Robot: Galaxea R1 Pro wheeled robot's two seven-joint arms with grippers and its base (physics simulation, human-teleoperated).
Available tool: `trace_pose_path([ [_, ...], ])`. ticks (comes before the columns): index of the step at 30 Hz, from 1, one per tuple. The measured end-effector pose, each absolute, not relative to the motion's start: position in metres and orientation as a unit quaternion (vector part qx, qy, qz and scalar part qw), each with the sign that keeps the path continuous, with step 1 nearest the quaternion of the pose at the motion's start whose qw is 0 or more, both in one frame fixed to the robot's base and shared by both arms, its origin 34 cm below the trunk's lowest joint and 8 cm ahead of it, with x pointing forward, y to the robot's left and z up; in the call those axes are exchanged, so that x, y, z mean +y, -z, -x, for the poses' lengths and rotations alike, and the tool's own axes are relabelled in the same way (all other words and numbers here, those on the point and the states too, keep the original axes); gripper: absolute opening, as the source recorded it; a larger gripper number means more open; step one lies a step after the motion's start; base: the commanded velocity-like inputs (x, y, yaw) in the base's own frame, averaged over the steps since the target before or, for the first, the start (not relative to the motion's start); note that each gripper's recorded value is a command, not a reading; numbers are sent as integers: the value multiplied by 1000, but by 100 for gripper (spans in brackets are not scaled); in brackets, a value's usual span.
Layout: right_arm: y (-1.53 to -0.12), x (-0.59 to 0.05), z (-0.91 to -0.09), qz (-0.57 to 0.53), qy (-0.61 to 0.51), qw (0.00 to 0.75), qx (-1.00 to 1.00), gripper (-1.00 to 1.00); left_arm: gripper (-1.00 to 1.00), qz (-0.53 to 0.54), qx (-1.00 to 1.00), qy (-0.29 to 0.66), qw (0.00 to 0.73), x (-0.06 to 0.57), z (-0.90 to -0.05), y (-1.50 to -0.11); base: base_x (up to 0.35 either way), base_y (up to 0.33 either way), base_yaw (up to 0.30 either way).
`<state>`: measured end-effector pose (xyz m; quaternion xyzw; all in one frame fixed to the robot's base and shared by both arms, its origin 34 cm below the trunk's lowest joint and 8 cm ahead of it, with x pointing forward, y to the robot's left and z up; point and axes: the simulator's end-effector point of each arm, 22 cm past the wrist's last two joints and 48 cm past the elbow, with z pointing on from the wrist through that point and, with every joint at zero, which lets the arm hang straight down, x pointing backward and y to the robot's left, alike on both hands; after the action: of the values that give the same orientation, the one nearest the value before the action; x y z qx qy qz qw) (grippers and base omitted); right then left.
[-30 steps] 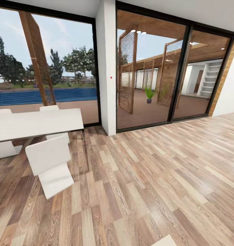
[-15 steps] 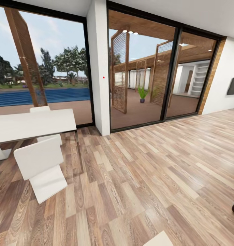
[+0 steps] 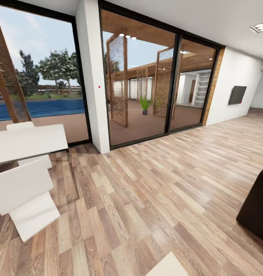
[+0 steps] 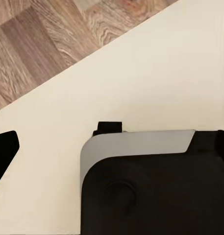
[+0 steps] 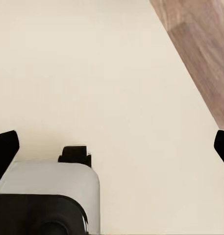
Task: Set up a coffee station on the kitchen countertop: keep the coffee maker on the countertop, move the bottle of coffee from the kitchen shelf to the counter next to the coffee maker, place a paper coffee filter on top of the coffee maker, put the saucer next to the coffee maker with the coffee cup on the saucer, and place the electric kettle next to the coffee maker.
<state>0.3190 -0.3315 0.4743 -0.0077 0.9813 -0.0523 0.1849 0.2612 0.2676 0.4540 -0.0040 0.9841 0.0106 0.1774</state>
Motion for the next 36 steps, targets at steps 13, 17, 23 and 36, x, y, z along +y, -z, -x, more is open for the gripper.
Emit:
trace_pose_path([
  [13,-522,-333,-410,-34,42,296,954,100,100,4,946,-1,323,258,-408,-503,0,0,-268],
  [17,-528,-335,-418,-46,40,318,946,100,100,4,943,-3,331,263,-416,-507,0,0,-268],
  [23,-524,-334,-412,-50,39,316,947,100,100,1,945,-5,327,265,-408,-504,0,0,-268],
  [36,-524,-354,-407,-81,52,314,945,100,100,-4,946,-7,324,267,-403,-503,127,52,-268],
])
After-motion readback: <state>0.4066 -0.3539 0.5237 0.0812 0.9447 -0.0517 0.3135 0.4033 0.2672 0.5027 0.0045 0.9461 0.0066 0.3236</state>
